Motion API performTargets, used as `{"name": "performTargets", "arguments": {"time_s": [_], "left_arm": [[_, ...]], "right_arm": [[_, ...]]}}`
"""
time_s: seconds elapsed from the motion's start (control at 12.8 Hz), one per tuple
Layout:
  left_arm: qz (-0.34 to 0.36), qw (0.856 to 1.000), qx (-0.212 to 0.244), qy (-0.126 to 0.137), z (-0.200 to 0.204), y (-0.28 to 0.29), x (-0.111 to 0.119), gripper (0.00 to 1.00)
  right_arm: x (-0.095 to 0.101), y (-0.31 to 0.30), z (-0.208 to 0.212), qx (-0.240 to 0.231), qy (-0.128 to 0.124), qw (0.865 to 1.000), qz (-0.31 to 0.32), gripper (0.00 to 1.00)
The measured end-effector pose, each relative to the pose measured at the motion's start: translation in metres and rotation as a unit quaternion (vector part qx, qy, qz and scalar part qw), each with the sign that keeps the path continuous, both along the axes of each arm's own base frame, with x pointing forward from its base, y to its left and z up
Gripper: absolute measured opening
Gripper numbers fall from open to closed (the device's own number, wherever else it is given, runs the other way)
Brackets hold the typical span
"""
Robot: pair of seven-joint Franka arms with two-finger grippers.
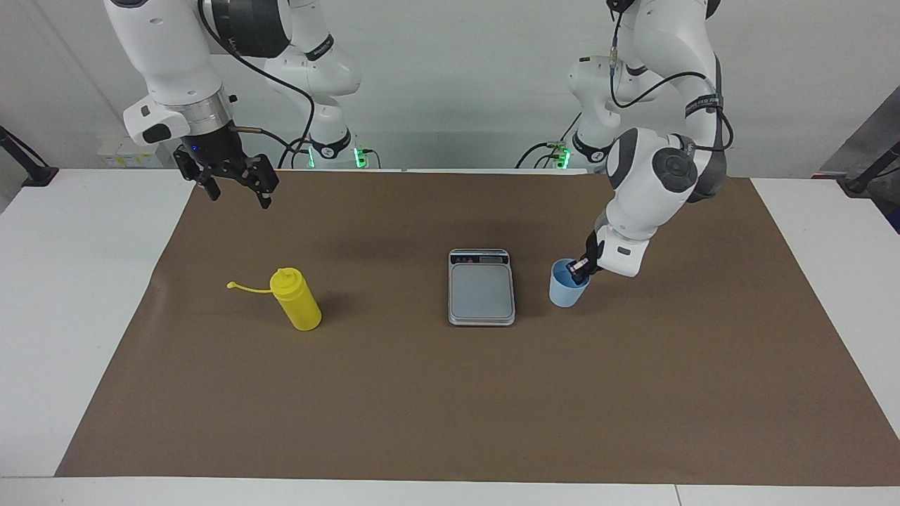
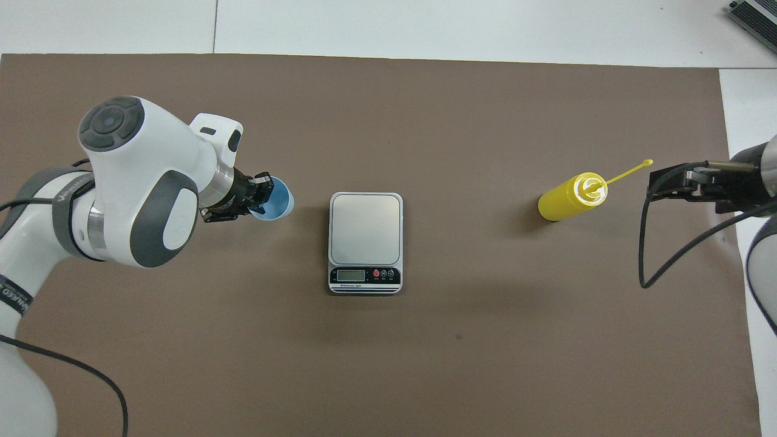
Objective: Pour seasoning into cup on scale with both arms
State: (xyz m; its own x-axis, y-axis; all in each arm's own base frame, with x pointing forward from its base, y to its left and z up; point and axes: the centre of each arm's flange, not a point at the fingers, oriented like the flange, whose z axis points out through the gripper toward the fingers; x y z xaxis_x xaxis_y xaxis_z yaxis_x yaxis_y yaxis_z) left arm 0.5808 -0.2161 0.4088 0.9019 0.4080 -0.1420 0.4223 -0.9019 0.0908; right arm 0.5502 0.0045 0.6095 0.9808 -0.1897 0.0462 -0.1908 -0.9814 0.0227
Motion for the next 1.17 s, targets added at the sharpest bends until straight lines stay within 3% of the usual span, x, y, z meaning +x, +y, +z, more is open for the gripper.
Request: {"name": "performTargets", "arguments": {"time_s": [0.23,0.7,1.17], "left_arm": [[0.013,1.0,0.001,0.013,-0.007,-0.038,0.007,0.06],[0.024,0.999,-0.015,0.044,-0.008,-0.077,0.001,0.06],[0.037,0.998,-0.02,0.047,-0.015,-0.103,-0.008,0.06]], "right_arm": [[0.0,0.0,0.0,0.0,0.0,1.0,0.0,1.0],[0.0,0.0,0.0,0.0,0.0,1.0,0.0,1.0],[0.0,-0.01,0.0,0.0,0.0,1.0,-0.009,1.0]]}}
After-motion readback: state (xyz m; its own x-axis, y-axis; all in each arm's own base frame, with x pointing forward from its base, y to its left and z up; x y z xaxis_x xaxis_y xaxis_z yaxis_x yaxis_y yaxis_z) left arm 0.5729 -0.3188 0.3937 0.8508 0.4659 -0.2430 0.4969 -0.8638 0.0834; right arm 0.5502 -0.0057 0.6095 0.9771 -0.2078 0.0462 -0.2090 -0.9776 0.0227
